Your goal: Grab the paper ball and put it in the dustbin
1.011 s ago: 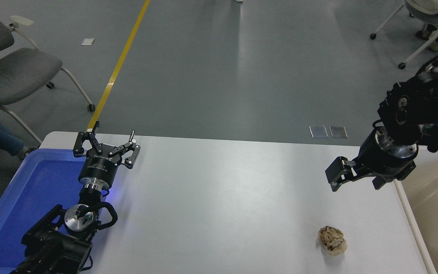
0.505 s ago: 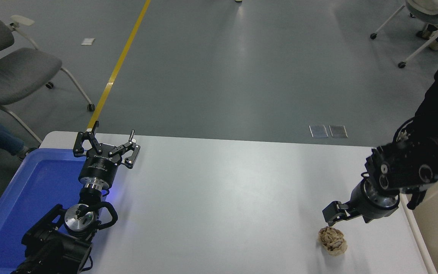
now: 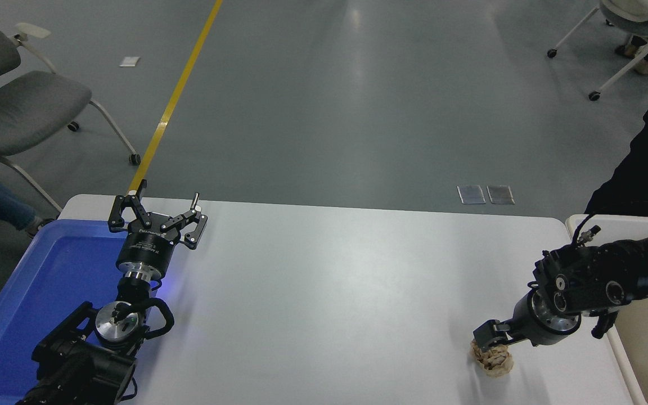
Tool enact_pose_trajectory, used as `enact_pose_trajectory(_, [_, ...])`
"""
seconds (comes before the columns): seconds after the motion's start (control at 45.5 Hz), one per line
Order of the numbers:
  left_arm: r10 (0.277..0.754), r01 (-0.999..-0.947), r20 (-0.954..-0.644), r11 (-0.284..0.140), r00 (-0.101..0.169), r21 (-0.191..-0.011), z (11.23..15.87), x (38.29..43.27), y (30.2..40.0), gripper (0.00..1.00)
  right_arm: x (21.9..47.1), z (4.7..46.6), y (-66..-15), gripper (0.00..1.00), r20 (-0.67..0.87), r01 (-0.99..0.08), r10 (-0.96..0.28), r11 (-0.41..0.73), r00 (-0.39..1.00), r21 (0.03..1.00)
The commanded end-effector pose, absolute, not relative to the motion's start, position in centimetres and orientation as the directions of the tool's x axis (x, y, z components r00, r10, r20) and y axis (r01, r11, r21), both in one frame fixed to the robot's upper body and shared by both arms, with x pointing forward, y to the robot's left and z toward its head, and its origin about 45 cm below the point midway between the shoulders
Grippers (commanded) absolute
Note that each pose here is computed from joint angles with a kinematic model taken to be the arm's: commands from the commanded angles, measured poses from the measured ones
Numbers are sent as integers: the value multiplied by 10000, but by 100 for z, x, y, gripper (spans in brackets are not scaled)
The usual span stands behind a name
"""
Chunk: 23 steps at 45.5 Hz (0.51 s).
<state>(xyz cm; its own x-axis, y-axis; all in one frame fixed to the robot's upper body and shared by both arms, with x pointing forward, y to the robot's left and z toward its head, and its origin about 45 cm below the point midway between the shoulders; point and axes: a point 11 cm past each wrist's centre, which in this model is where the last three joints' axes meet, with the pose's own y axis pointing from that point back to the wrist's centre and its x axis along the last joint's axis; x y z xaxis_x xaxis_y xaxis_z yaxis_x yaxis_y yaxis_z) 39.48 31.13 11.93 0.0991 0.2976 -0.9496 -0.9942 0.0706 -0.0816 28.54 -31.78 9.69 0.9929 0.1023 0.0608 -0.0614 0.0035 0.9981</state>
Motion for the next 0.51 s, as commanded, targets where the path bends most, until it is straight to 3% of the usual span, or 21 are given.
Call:
enact_pose_trajectory(0.0, [2975, -9942, -9496, 707, 990, -815, 1193, 3948, 3113, 99, 2858, 866, -3198, 100, 755, -760, 923, 22, 9929, 9971])
enact_pose_trajectory(0.484, [2975, -9942, -9496, 707, 990, -815, 1193, 3948, 3113, 99, 2791, 738, -3305, 100, 631, -653, 864, 230, 9943, 9976])
